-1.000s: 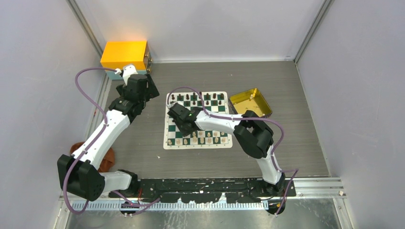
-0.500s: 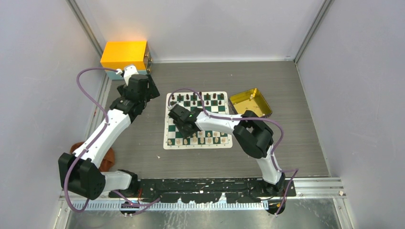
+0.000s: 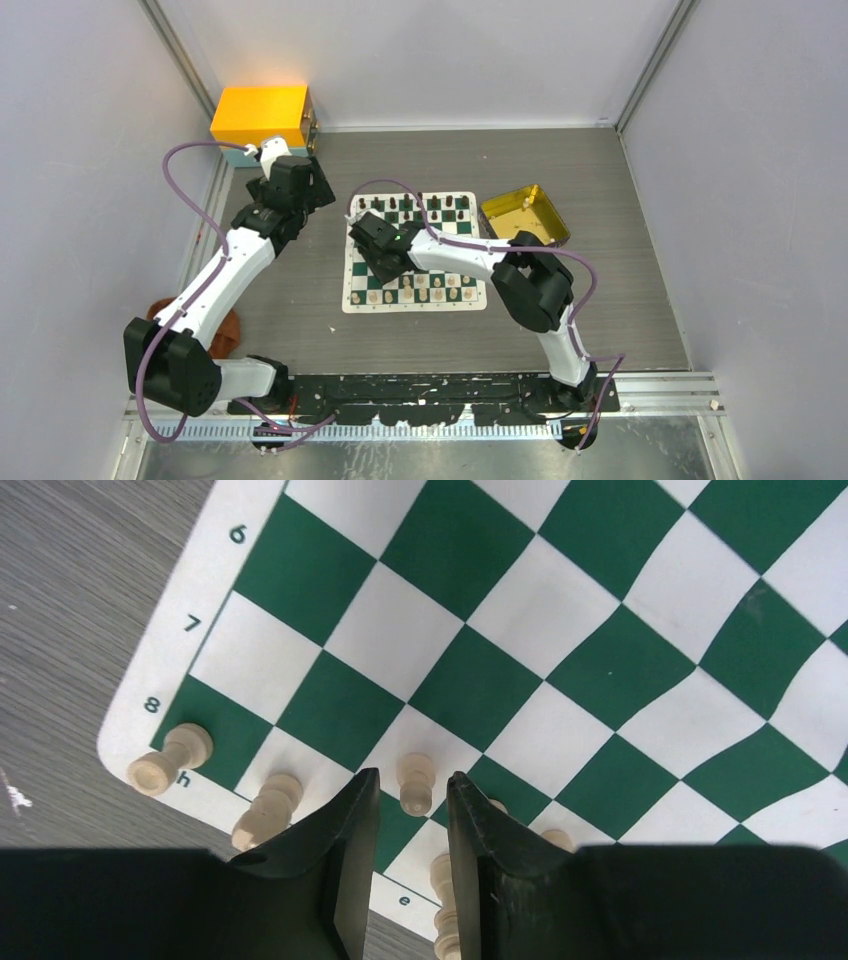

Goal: Set up the chess pieces on the board
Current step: Place the chess piece on the chessboard, then pick up the chess piece from the storage box, then place the chess piece on the chessboard.

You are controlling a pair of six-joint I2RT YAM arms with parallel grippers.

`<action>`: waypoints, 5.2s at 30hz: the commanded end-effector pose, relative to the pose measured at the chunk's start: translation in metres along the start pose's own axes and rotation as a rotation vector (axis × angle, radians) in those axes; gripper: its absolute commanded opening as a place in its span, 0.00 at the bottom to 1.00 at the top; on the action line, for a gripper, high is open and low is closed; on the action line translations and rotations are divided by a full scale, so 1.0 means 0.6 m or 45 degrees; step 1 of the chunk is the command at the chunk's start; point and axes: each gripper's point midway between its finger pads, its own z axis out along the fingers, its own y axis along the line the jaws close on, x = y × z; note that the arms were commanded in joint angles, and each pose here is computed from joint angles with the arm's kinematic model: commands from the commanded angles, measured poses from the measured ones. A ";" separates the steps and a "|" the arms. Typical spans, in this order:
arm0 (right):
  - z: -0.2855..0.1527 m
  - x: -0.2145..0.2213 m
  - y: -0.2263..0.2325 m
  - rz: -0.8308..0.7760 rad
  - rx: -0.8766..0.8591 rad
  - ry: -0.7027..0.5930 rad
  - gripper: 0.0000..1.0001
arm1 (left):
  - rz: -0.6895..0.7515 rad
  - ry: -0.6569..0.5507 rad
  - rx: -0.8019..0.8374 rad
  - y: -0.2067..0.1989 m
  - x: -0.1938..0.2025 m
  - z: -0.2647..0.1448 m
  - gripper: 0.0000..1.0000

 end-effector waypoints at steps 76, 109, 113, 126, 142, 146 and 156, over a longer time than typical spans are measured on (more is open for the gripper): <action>-0.054 0.040 -0.696 1.234 0.874 -0.171 0.39 | 0.026 -0.012 -0.011 -0.028 -0.017 0.043 0.99; -0.085 0.027 -0.700 1.232 0.861 -0.218 0.01 | 0.024 -0.019 -0.011 -0.029 -0.020 0.044 0.99; -0.106 0.012 -0.690 1.210 0.843 -0.250 0.00 | 0.016 -0.028 -0.006 -0.029 -0.025 0.041 0.99; -0.167 -0.106 -0.480 0.793 0.585 -0.330 0.00 | -0.016 -0.063 -0.011 -0.016 -0.047 0.017 0.99; -0.161 -0.155 -0.115 0.272 0.186 -0.264 0.01 | -0.068 -0.067 -0.049 0.020 -0.045 -0.003 1.00; -0.152 -0.148 -0.062 0.199 0.135 -0.236 0.00 | -0.078 -0.078 -0.058 0.027 -0.049 -0.007 1.00; -0.128 -0.131 0.020 0.088 0.055 -0.185 0.00 | -0.108 -0.106 -0.092 0.048 -0.059 -0.020 1.00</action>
